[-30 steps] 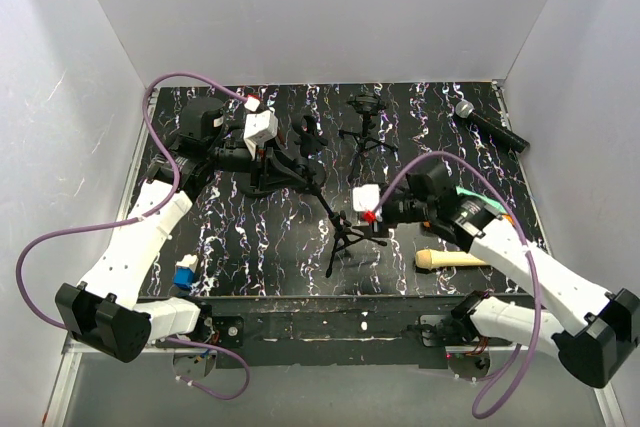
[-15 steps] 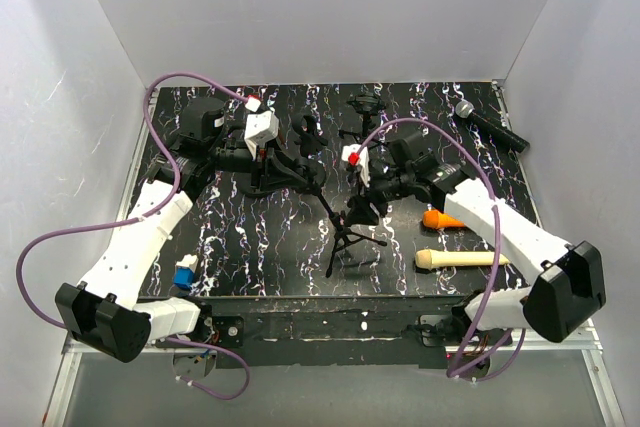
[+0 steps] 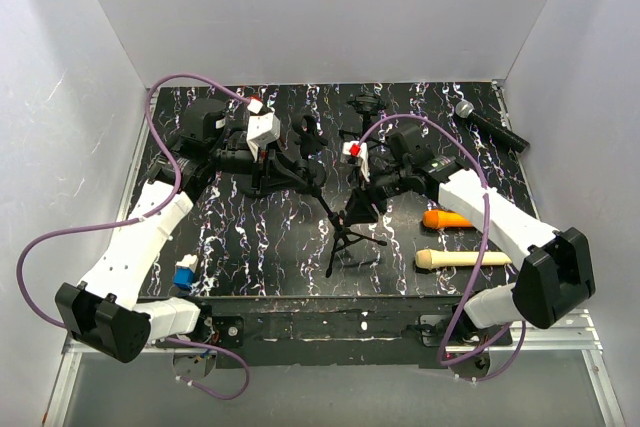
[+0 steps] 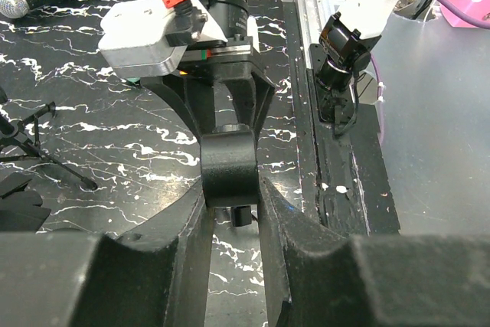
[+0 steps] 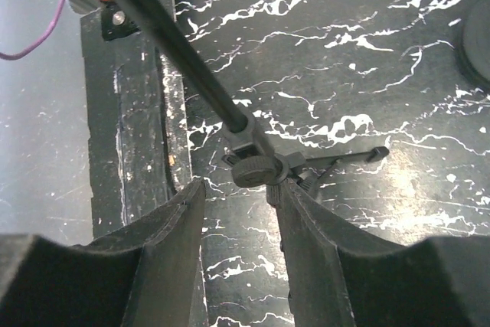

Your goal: Remove the microphone from the stand

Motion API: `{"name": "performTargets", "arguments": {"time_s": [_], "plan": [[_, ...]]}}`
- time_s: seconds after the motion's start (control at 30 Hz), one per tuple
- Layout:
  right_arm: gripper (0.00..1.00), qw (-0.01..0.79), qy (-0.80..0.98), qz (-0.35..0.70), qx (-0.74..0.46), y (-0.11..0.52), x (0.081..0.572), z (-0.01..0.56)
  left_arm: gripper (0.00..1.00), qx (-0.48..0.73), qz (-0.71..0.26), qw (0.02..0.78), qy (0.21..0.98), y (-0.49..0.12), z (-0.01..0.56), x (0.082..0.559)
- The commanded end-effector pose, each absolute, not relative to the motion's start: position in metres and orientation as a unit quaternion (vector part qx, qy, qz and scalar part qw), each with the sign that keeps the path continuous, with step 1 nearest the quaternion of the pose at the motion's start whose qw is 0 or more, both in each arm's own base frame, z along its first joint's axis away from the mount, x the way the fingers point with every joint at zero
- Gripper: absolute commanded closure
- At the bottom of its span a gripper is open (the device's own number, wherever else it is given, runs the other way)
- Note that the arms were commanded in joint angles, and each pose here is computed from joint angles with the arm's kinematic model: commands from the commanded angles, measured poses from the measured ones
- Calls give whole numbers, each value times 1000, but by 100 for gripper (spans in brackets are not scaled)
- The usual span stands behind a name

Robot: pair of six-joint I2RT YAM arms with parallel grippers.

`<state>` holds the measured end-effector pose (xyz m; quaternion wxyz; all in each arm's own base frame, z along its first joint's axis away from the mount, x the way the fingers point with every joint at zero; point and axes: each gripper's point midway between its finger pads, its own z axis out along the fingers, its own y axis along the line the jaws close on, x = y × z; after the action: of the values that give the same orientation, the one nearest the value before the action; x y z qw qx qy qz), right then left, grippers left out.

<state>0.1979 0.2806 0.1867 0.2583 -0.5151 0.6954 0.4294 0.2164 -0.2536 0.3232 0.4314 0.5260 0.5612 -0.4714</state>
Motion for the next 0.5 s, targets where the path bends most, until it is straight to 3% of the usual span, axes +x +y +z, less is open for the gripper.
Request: {"name": "performTargets", "arguments": {"time_s": [0.0,0.47], "plan": [[48,253,660,468,-530,286,185,211,100,526,-460,423,576,-251,312,215],[53,288,710,403,-500,285,228,192,100,530,-456,423,576,-251,314,215]]}}
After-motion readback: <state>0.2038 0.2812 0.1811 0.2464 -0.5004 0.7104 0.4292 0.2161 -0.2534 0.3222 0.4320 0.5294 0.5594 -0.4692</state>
